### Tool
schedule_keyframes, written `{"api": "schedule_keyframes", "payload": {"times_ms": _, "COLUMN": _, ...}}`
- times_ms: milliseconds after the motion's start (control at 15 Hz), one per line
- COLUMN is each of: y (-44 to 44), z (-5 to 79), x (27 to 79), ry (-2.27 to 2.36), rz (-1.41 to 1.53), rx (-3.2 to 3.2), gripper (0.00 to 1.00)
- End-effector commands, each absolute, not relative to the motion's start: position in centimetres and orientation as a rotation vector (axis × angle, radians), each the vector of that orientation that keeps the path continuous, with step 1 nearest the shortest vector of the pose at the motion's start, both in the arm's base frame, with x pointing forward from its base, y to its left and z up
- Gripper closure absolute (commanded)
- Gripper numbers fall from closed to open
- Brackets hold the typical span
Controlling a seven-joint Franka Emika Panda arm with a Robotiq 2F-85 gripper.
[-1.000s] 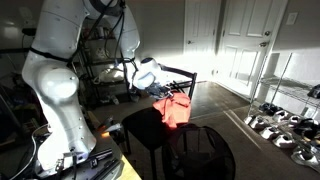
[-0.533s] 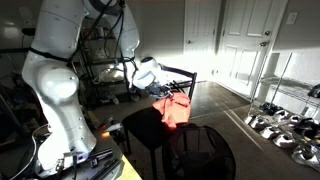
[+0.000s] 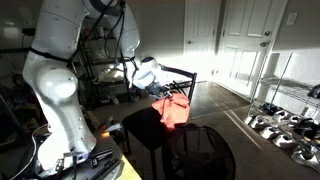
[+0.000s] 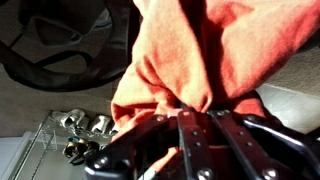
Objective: Put the cloth in the black object
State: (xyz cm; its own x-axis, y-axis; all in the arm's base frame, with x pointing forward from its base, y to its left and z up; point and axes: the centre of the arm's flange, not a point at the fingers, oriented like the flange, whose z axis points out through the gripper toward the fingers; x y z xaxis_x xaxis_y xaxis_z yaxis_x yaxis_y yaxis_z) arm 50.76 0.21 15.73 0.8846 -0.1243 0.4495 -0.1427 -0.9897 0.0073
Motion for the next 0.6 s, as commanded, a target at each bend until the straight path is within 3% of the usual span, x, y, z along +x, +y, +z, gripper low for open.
{"api": "schedule_keyframes", "payload": {"times_ms": 0, "y": -1.7, "z": 20.6, "x": 50.0, "ry": -0.292, "rz": 0.742, "rx": 2.988, "gripper": 0.97}}
{"api": "schedule_keyframes", "payload": {"times_ms": 533, "y": -10.0, "z": 29.6, "x": 49.4, "ry": -0.554, "rz": 0.878, "rx": 2.867, "gripper": 0.97}}
